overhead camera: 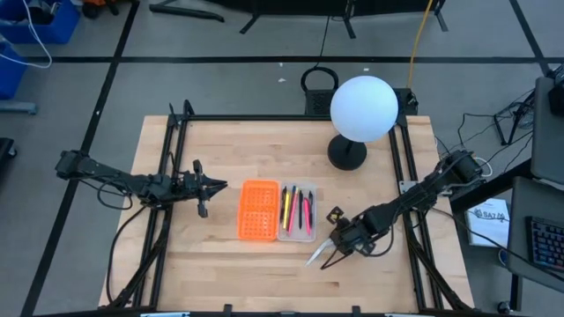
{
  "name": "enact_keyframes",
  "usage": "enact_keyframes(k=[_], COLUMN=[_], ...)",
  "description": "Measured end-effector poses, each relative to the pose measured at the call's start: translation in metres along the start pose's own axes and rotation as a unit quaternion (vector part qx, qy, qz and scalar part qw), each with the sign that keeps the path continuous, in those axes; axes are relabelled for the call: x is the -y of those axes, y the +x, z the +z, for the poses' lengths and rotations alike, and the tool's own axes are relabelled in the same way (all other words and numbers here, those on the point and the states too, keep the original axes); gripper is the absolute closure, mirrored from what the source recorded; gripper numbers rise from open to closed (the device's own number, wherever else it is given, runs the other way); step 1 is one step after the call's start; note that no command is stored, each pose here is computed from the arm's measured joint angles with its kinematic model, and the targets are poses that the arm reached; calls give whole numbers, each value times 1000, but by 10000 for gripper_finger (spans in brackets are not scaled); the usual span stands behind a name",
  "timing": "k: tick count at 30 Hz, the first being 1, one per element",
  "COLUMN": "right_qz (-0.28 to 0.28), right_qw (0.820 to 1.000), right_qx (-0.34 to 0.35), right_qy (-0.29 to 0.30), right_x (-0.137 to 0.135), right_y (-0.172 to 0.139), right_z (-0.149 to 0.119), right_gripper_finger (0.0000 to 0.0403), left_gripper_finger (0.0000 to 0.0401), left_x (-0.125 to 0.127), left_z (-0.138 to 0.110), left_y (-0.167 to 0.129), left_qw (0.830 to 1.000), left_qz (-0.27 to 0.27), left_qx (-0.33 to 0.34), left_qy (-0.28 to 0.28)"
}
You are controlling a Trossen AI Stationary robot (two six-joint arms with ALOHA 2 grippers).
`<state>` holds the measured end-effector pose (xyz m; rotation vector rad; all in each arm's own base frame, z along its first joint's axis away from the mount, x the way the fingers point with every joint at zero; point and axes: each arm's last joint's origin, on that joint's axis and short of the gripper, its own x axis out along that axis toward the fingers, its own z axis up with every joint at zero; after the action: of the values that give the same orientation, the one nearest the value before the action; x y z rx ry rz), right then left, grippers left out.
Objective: Pick & place school supplies into a supply box
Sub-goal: Put the black scissors into the orange supply box
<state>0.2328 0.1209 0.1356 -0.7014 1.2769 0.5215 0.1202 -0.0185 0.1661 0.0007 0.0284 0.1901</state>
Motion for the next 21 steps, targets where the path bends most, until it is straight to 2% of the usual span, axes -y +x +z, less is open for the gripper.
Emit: enact_keyframes(k=[4,7,14,21], right_qz=[20,21,-69,-167], right_qw=[1000,999,990,967], right_qx=[5,-17,-96,-64], right_qy=[6,-21,-73,-181], right_x=[-8,-14,4,41], right_y=[-19,-31,-70,-108], right_z=[-5,-14,-16,9], right_gripper_finger=[373,384,384,385], left_gripper_finger=[354,354,354,354], left_x=[0,0,0,0], left_z=[0,0,0,0], left_y=[0,0,0,0], left_qw=[1000,1000,1000,1000], left_qz=[0,0,-1,-1], left_qx=[-1,-1,-1,-2], left_qy=[0,0,-7,-6])
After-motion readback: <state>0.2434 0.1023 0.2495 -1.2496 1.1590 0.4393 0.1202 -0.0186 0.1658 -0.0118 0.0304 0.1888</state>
